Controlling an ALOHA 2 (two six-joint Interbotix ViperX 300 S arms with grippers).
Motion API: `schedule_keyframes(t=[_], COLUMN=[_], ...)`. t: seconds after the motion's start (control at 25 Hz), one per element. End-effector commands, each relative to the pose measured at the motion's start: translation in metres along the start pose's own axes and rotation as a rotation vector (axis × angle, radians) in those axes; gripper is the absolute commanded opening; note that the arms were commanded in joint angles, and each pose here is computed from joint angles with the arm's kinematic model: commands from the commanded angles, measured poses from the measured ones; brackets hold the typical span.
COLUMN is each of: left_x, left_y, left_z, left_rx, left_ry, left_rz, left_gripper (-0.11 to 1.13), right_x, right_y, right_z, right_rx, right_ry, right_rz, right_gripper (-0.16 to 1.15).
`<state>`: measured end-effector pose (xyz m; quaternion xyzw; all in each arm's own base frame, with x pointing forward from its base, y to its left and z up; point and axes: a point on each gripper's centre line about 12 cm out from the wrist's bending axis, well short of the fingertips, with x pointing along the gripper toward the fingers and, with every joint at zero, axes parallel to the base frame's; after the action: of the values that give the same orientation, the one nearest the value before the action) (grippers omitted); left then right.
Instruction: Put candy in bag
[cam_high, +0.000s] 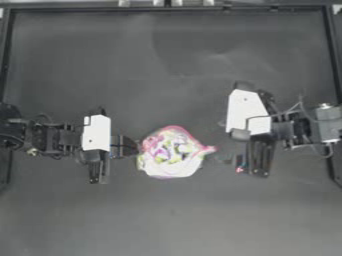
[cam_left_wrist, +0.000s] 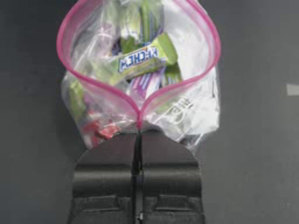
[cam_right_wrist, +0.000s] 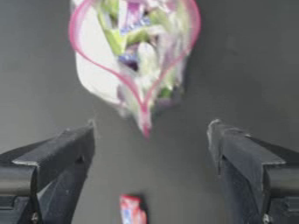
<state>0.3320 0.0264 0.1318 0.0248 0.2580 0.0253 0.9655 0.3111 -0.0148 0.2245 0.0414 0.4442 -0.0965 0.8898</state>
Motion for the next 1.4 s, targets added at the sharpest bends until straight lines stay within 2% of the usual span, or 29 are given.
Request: schedule_keyframes(t=[0.04,0.24,0.4,0.76,1.08,1.4], left_x=[-0.001,-0.001,0.0,0.0,0.0,0.0], left_y=[0.001,0.001,0.002,0.003,0.004,0.005], left_z=[0.013,0.012,0.012,0.013,0.012,0.014], left_rx=[0.003,0.004,0.004,0.003,0.001,0.001], left_ry=[-0.041,-0.04,-0.04,-0.041,-0.039,-0.044], left_rz=[0.004,0.004,0.006,0.009,0.011,0.012], left_gripper=[0.02,0.02,0.02,0.02,0.02,0.02], right_x=[-0.025,-0.046,-0.059,-0.07,-0.06,-0.044], right_y=[0.0,-0.004,-0.004,-0.001,0.003,0.004], right_z=[0.01,0.01,0.011,0.005,-0.02,-0.042], right_rx=[0.01,0.032,0.026,0.021,0.026,0.024], right_ry=[-0.037,-0.027,-0.012,0.084,0.17,0.197], right_rz=[0.003,-0.002,-0.005,0.023,0.037,0.041], right_gripper=[1.02,1.02,1.02,1.02,1.02,1.02])
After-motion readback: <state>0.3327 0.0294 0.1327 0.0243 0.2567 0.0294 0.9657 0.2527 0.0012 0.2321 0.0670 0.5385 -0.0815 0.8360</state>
